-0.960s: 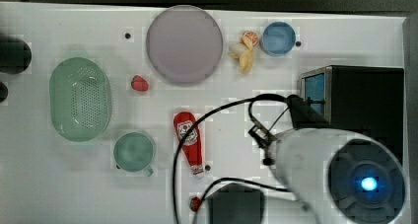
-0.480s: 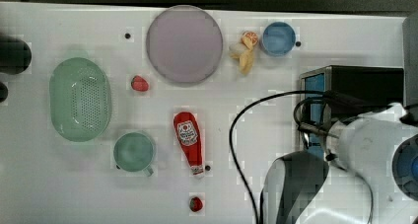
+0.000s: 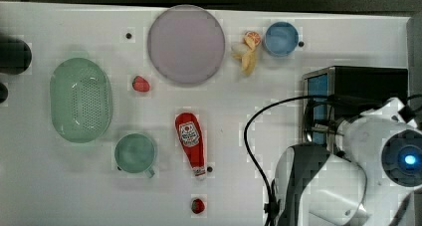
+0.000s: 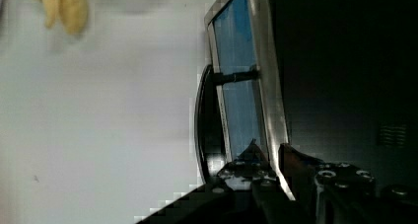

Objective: Flap open oven.

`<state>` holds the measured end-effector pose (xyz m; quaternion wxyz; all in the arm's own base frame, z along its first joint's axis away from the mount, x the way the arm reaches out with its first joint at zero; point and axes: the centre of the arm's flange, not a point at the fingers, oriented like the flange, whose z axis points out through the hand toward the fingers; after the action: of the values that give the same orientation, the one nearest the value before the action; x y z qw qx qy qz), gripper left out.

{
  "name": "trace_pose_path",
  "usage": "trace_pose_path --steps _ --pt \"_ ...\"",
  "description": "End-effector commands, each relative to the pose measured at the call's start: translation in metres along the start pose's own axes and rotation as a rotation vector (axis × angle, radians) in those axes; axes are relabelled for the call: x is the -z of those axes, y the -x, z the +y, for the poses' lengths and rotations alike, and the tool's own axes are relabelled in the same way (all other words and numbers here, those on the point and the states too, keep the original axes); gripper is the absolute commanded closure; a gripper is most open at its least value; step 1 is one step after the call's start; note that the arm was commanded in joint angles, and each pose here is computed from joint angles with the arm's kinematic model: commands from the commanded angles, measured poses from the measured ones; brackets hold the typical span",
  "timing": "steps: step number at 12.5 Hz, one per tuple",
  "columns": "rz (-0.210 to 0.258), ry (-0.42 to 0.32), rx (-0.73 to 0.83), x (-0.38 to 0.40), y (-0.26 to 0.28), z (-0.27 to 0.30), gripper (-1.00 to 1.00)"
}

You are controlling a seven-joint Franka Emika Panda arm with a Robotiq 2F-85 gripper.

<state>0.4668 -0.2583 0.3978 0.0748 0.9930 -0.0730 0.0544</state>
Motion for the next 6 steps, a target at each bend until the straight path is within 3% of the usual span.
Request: trace_pose_path --steps 1,3,6 --pt "-0.023 0.02 0.081 -0.042 0.008 -0.008 0.65" --pt "0.002 0.036 0.079 -0.059 0.009 -0.007 0.65" --pt "-0.018 0.037 0.092 -0.078 0.012 -0.015 0.65"
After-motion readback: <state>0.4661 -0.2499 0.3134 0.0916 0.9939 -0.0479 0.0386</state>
